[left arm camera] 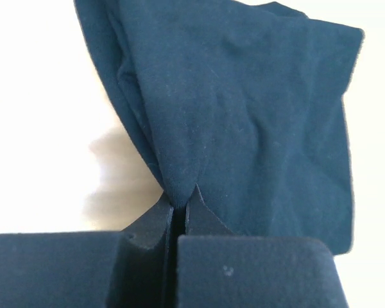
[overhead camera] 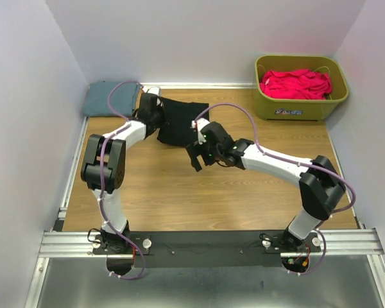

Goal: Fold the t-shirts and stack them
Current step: Neatly place the folded tshirt to the corner

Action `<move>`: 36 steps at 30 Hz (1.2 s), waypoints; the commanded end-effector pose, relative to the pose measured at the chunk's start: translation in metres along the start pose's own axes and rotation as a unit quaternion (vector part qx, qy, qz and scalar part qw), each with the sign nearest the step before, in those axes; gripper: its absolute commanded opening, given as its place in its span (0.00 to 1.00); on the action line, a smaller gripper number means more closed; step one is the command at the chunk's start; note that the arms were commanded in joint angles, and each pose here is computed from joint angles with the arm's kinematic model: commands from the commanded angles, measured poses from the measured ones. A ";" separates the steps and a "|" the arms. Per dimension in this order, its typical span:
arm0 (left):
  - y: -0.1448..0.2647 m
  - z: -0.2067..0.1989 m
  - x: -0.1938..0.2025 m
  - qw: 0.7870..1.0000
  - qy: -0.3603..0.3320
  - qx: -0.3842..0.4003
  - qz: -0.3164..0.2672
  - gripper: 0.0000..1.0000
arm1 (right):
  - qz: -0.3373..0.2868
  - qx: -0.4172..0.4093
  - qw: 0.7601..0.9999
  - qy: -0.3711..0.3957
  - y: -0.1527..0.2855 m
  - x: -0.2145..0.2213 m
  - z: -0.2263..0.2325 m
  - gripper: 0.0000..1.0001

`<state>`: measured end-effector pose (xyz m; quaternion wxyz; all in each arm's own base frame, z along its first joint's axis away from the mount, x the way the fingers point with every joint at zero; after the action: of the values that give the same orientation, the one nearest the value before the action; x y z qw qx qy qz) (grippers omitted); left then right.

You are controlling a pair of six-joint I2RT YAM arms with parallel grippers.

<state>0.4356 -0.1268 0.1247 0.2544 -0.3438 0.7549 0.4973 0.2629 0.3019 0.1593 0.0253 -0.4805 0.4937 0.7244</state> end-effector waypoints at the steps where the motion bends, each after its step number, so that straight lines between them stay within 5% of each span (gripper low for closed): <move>1: -0.010 0.027 -0.029 0.990 -0.106 -0.098 -0.003 0.00 | 0.058 0.037 0.997 -0.046 0.020 0.033 -0.016 1.00; 14: -0.029 0.076 -0.115 0.939 -0.236 -0.244 -0.048 0.00 | 0.139 0.120 0.977 -0.105 0.084 0.084 -0.034 1.00; 36: -0.002 0.144 -0.209 0.909 -0.301 -0.275 -0.083 0.00 | 0.152 0.211 0.961 -0.094 0.114 0.076 -0.052 1.00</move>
<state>0.5733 0.0389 0.2060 0.3976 -0.2925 0.4533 0.7423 0.1930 0.1774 0.1690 0.0459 -0.3096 0.6831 0.6599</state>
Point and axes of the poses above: each gripper's point midway between its finger pads, its own y axis back along the fingers, its own z axis along the line the jaws close on, x = y × z, the point moved 7 cm from there along y, back along the fingers, and after that the axes turned 2 degrees about y, right-handed, at the moved point
